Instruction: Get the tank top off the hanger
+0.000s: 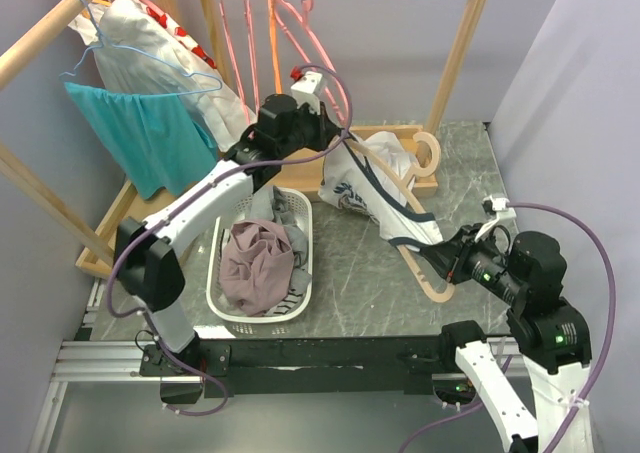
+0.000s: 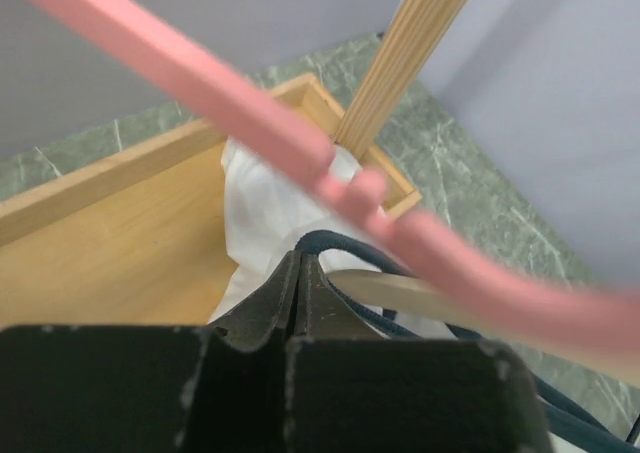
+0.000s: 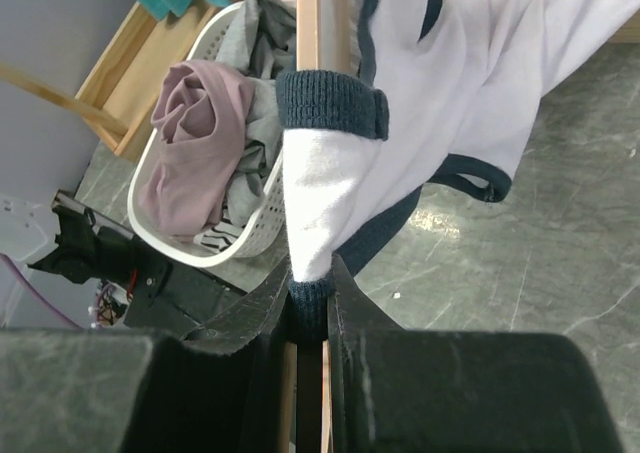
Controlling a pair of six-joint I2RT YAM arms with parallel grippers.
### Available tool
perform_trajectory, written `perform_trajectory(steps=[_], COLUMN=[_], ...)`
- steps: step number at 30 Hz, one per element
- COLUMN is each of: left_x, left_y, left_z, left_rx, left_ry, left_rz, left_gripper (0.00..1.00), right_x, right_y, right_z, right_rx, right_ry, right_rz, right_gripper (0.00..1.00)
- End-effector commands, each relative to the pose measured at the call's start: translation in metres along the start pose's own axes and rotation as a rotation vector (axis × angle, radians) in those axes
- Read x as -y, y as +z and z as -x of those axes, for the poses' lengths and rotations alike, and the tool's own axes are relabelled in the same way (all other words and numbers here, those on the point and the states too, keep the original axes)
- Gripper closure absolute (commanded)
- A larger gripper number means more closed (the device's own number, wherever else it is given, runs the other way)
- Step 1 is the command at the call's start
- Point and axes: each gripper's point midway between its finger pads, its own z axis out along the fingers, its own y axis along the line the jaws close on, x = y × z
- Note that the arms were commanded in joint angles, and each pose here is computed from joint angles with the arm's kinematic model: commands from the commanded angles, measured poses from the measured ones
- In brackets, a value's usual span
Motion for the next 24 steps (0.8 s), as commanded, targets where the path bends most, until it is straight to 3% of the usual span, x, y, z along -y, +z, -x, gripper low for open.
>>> perform_trajectory(steps=[1,10,16,18,21,22,23,24], left_x=[-0.022,-0.019,0.048,0.063,0.093,0.099,0.105,0.107], left_y=[0.015,0.01,-0.023,-0.036,-0.061,-0.066,-0.077,-0.082], left_z=[-0.007,-0.056,-0.063,-0.059,-0.057,-0.055,-0.043,-0.043], left_rx=[-0.055,-0.164,-0.157,-0.142,-0.113,-0.096,-0.063,-0.062], left_ry=[-0.013,-0.095,-0.073,-0.043,-0.018,-0.022,-0.025,-0.03], left_rz=[0.08,0.039,-0.205,-0.206,-0.243,-0.232,-0.246,-0.25], left_gripper=[0.99,0.99,0.98,0.69,0.43,0.29,0.01,0.01], right_x=[-0.024,-0.028,-0.006,0.001,0.006,0.006,0.006,0.006], right_y=[-0.028,-0.036,-0.023,-0.021,-0.012,-0.006,-0.003,-0.001], right_z=[0.016,0.034,0.052,0.058,0.061,0.059,0.059,0.06], right_rx=[0.111,0.215,0.291,0.314,0.303,0.278,0.272,0.275], right_ry=[-0.08,-0.111,-0.06,-0.045,-0.034,-0.034,-0.032,-0.029], right_rz=[0.073,0.074,-0.032,-0.072,-0.082,-0.073,-0.07,-0.069], right_gripper=[1.0,1.0,1.0,1.0,1.0,1.0,1.0,1.0])
